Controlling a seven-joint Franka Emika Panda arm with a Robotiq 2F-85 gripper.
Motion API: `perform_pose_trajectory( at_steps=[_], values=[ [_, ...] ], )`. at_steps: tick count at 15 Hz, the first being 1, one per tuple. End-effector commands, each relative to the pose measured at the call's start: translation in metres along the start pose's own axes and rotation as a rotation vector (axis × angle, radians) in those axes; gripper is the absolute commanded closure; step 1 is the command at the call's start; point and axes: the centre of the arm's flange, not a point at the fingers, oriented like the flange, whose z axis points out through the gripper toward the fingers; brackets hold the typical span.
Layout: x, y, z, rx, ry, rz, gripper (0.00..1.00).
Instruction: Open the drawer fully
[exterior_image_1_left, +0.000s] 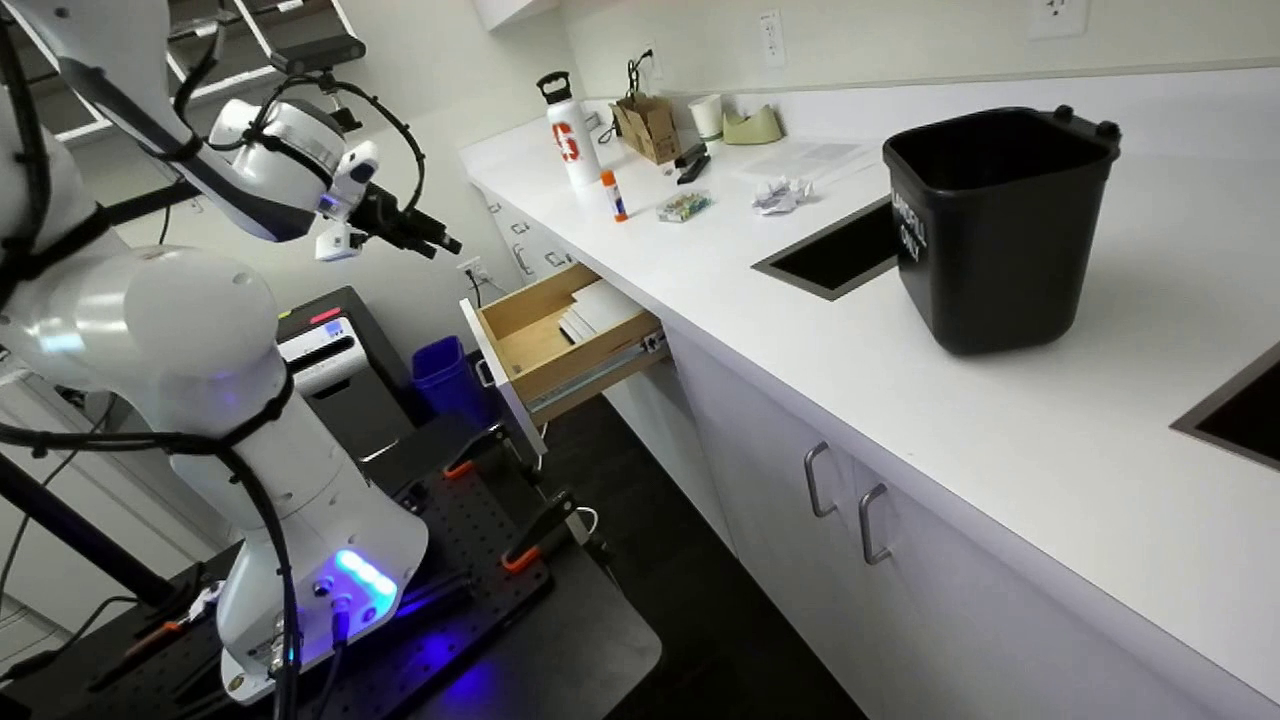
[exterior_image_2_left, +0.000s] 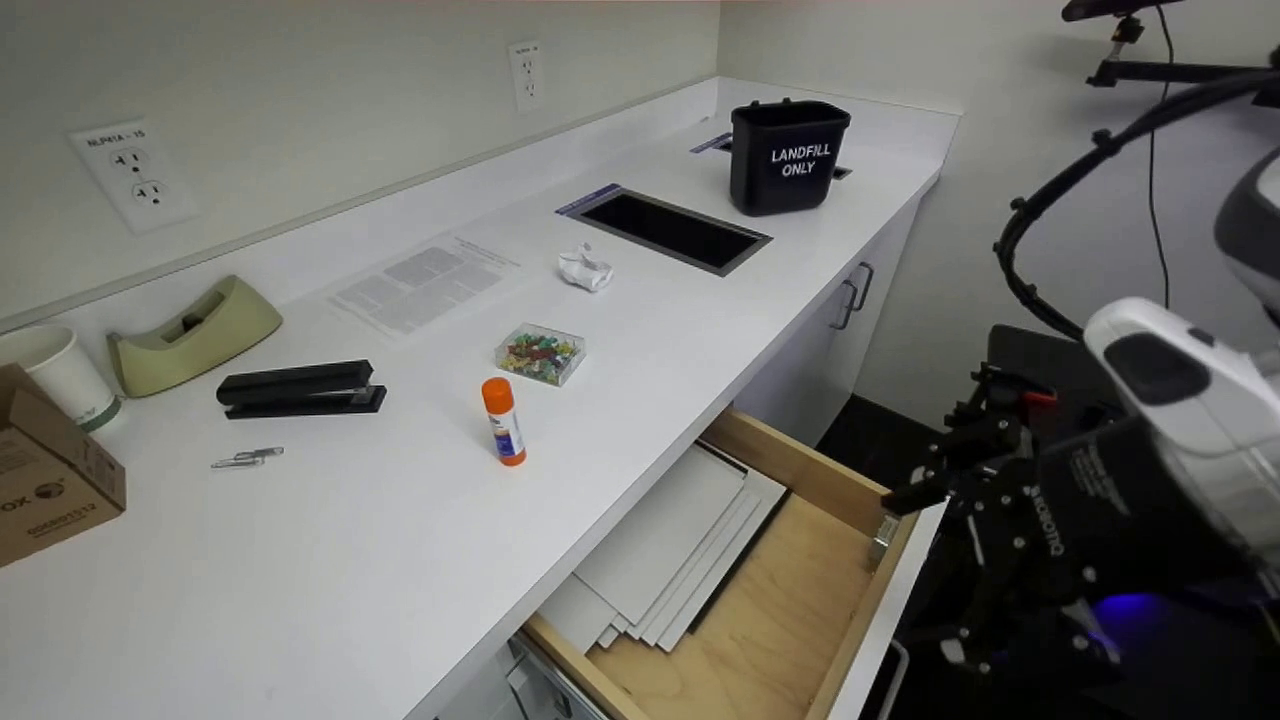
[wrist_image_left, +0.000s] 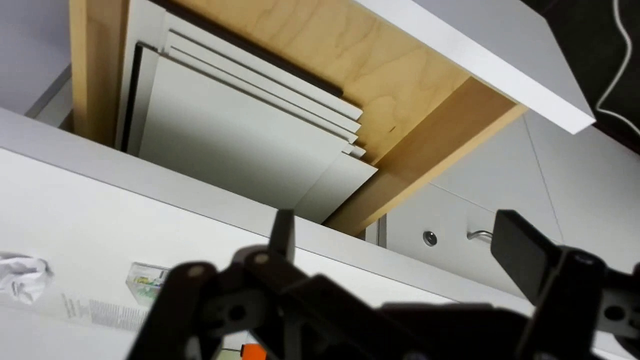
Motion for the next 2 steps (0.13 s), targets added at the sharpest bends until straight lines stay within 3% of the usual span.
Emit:
perform_pose_trajectory(
  at_steps=[1,2],
  values=[
    [-0.0093,0.0605,-0.0618,0.081,0.005,0.092,0.0],
    [-0.0103,0.0676,-0.0655,0.091,0.001,0.11,0.0]
  ],
)
